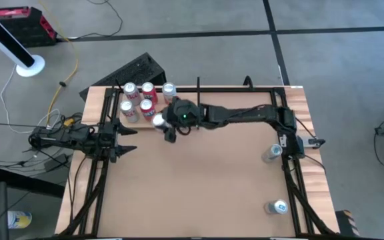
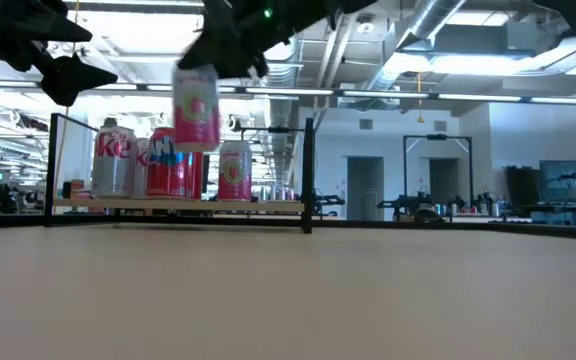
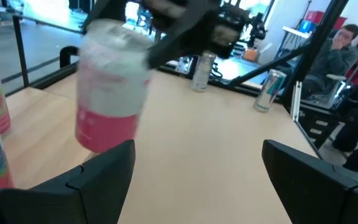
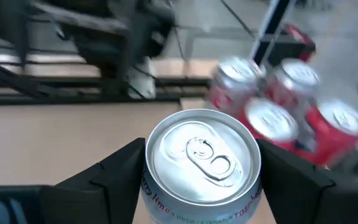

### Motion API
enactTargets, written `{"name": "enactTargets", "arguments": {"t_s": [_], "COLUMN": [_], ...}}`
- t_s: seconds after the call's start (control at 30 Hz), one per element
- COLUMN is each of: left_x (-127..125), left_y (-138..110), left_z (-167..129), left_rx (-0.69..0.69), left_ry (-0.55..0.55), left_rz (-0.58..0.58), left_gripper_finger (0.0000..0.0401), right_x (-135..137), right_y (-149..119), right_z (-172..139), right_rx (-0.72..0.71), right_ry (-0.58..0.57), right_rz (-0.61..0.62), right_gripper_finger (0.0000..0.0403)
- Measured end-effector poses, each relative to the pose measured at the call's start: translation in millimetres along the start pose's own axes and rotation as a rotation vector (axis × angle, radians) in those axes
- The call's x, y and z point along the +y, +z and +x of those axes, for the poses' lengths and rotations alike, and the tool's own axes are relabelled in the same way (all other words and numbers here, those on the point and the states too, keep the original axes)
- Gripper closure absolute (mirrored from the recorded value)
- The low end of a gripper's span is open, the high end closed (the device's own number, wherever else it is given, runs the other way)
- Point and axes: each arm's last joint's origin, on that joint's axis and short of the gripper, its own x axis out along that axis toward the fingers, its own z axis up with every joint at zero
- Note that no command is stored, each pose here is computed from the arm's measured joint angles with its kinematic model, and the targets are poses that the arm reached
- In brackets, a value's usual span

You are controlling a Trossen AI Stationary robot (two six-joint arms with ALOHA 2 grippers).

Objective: Place canned beverage on shelf
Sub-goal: Put the pink and white soda can on the shelf aligned with the other pink and white soda can

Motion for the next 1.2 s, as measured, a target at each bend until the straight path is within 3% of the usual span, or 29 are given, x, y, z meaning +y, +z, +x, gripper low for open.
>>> {"name": "enactTargets", "arguments": {"t_s": [0.23,0.47,1.2], "left_x": [-1,-1,-1], "left_y": [3,3,3], "left_z": [0,0,0], "left_rx": [-0.028,-0.025,-0.025], "left_ry": [-0.007,-0.007,-0.006], "left_rz": [0.004,0.005,0.006], "left_gripper_finger": [0.0065,0.0065,0.0065], "right_x": [-34,-50,-68], "right_y": [-20,-31,-40], "right_z": [13,24,31], "right_rx": [0.042,0.051,0.059], "right_ry": [-0.115,-0.208,-0.236], "right_rz": [0.113,0.133,0.158], "right_gripper_finger": [0.0106,0.0106,0.0106]}}
